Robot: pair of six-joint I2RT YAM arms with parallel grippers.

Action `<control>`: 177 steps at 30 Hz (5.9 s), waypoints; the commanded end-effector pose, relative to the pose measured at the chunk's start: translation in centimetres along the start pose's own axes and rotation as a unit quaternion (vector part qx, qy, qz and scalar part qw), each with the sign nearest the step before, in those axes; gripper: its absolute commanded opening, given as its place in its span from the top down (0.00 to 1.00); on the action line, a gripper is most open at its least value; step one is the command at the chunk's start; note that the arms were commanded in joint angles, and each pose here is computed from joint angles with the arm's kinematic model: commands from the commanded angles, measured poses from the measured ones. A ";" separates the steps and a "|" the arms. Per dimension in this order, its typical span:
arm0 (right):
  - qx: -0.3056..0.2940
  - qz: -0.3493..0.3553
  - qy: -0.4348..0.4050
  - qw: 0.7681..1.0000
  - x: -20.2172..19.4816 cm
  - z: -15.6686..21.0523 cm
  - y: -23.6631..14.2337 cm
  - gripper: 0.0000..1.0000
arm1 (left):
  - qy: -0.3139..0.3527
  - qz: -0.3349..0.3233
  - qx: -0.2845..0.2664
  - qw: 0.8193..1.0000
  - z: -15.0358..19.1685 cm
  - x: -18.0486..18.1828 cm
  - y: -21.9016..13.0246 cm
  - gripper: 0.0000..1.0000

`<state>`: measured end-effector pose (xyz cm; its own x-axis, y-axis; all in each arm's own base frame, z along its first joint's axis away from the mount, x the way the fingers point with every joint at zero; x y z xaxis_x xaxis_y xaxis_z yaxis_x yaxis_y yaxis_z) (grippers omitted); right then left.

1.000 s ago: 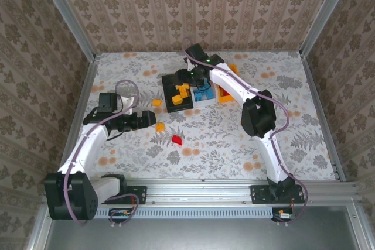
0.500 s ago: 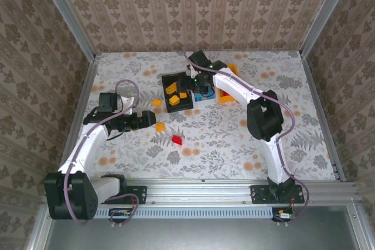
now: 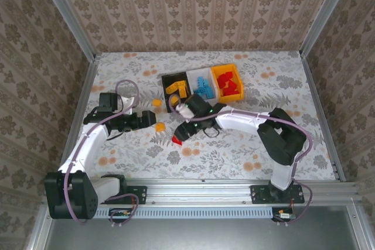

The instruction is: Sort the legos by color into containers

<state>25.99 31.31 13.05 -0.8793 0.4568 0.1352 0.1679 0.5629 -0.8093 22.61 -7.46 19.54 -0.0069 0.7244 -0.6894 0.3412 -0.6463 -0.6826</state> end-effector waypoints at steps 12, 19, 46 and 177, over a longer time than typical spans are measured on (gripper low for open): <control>0.058 0.041 -0.100 0.992 2.2 -0.5 4.8 0.28 | -0.003 0.004 0.009 1.000 0.0 -0.3 -0.1 0.00; 0.084 0.062 -0.083 0.991 1.8 0.1 4.7 0.49 | -0.003 0.006 0.009 1.000 0.0 -0.4 -0.1 0.00; -0.016 0.190 0.156 0.969 -10.0 3.7 -9.2 0.77 | -0.003 0.006 0.009 1.000 0.0 -0.4 -0.1 0.00; -0.160 0.136 0.414 0.886 -12.7 10.3 -12.5 0.50 | -0.004 -0.178 0.190 0.966 -1.1 0.1 14.4 0.54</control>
<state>30.72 11.18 15.18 -0.1698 0.8838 0.4359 0.5469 0.4525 -0.7044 28.80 -16.19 9.91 -0.0765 0.9143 -0.3978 -0.0272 -0.4007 -0.9158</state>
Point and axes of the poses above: each hand's point on the last joint's axis, 136 mm out from that joint toward the fingers, its own y axis out along the fingers, its own x axis along the line the jaws close on, z = x × y, the point moved 8 cm from there along -y, back along the fingers, and after that the axes turned 13 degrees about -y, right-handed, at the moved point
